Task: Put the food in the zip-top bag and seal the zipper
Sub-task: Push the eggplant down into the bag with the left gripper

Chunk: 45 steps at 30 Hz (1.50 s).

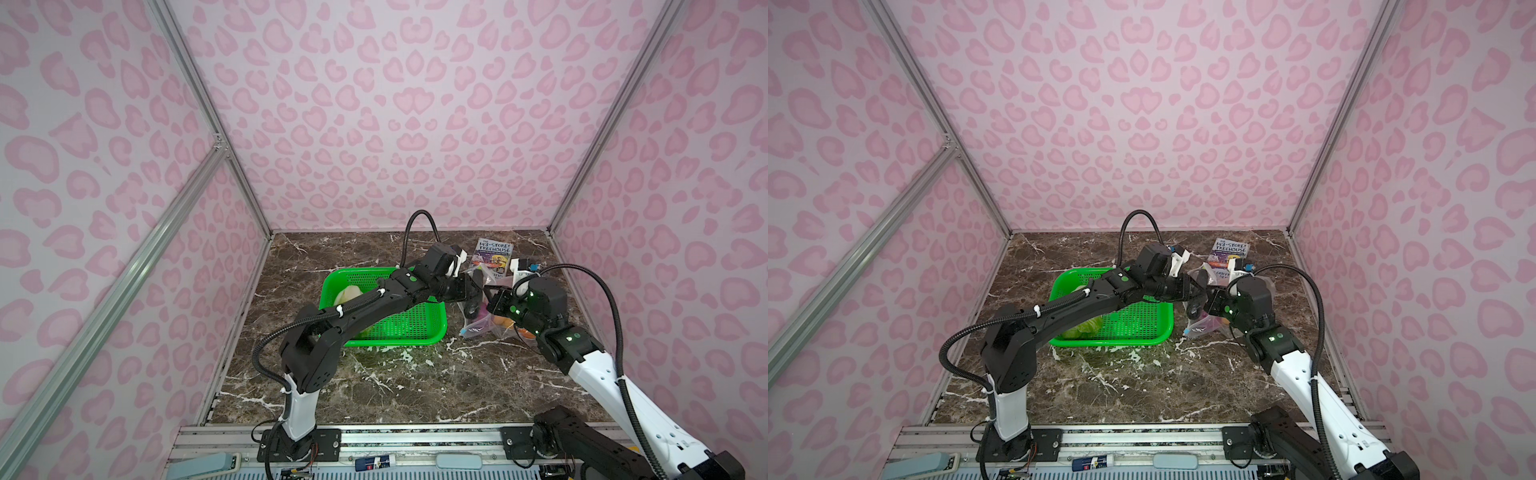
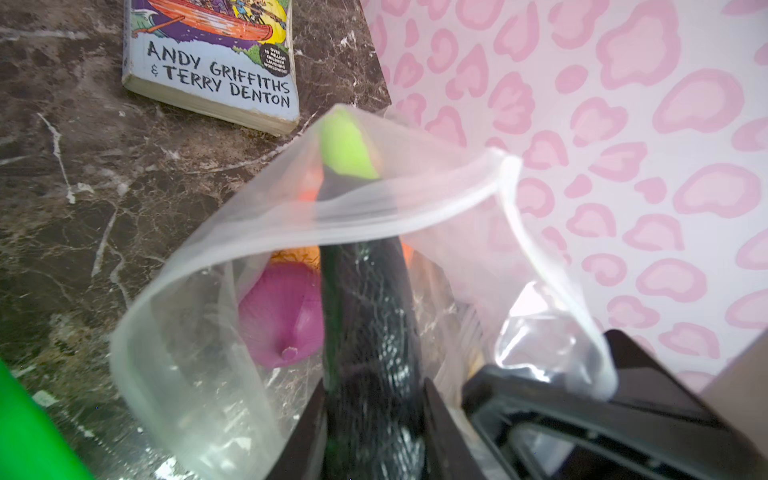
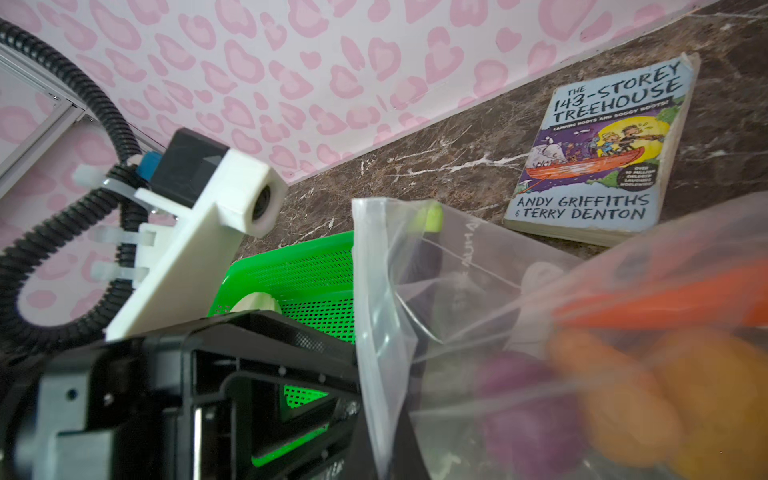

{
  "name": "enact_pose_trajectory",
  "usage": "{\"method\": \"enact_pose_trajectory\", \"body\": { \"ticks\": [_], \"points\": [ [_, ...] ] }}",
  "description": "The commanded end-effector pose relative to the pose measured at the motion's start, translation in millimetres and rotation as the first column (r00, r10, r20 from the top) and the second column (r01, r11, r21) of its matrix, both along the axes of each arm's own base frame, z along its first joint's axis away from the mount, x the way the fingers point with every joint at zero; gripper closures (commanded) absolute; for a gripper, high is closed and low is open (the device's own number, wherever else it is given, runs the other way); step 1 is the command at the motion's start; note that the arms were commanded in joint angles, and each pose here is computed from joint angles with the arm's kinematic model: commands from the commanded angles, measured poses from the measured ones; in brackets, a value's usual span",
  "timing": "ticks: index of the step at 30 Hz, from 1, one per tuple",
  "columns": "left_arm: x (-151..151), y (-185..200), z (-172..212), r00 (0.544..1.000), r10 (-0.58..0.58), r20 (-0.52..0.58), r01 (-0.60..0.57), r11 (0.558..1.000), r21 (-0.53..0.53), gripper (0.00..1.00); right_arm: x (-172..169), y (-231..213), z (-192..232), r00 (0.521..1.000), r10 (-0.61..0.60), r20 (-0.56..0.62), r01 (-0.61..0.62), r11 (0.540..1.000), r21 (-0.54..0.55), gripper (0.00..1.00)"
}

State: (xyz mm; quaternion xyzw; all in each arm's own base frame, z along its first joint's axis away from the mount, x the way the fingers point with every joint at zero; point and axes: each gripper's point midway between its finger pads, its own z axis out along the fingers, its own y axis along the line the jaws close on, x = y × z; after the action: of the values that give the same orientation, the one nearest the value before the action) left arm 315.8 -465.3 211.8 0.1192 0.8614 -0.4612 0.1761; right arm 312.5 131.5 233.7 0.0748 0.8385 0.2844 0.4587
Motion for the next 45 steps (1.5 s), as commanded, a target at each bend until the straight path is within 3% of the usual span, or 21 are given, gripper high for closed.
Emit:
{"method": "enact_pose_trajectory", "body": {
  "ticks": [1,6,13,23,30,36,41,45],
  "points": [
    [10.9,-4.8,21.2,0.999,0.044,0.033,-0.041,0.997,-0.062,0.97,3.4,7.2,6.1,1.000,0.013,0.027,-0.014,0.999,0.041,1.00],
    [18.2,-1.3,5.5,0.995,0.096,0.037,-0.095,0.995,-0.025,0.97,6.2,12.5,17.0,0.999,0.018,0.051,-0.022,0.996,0.088,1.00],
    [11.9,-3.1,-18.7,0.997,0.076,0.026,-0.076,0.997,0.030,0.95,11.1,10.7,28.0,0.997,-0.003,0.082,-0.005,0.995,0.096,1.00],
    [-19.3,0.3,-1.6,0.997,-0.070,0.041,0.070,0.998,-0.004,0.56,14.9,5.3,20.9,0.997,-0.022,0.069,0.018,0.999,0.050,1.00],
    [-48.0,24.3,12.9,0.985,-0.147,0.085,0.148,0.989,0.003,0.43,19.2,3.5,19.5,0.998,-0.026,0.059,0.024,0.999,0.035,1.00],
    [-44.4,60.7,1.2,0.994,-0.057,0.095,0.052,0.997,0.057,0.43,21.0,3.9,20.7,0.998,-0.026,0.057,0.024,0.999,0.034,1.00],
    [-20.1,96.7,-20.5,0.992,0.082,0.092,-0.093,0.988,0.123,0.44,20.9,4.0,23.3,0.998,-0.022,0.062,0.021,0.999,0.029,1.00],
    [-6.0,101.5,-30.9,0.991,0.111,0.080,-0.122,0.983,0.138,0.44,20.7,4.5,23.4,0.998,-0.019,0.059,0.018,1.000,0.026,1.00]
  ]
}}
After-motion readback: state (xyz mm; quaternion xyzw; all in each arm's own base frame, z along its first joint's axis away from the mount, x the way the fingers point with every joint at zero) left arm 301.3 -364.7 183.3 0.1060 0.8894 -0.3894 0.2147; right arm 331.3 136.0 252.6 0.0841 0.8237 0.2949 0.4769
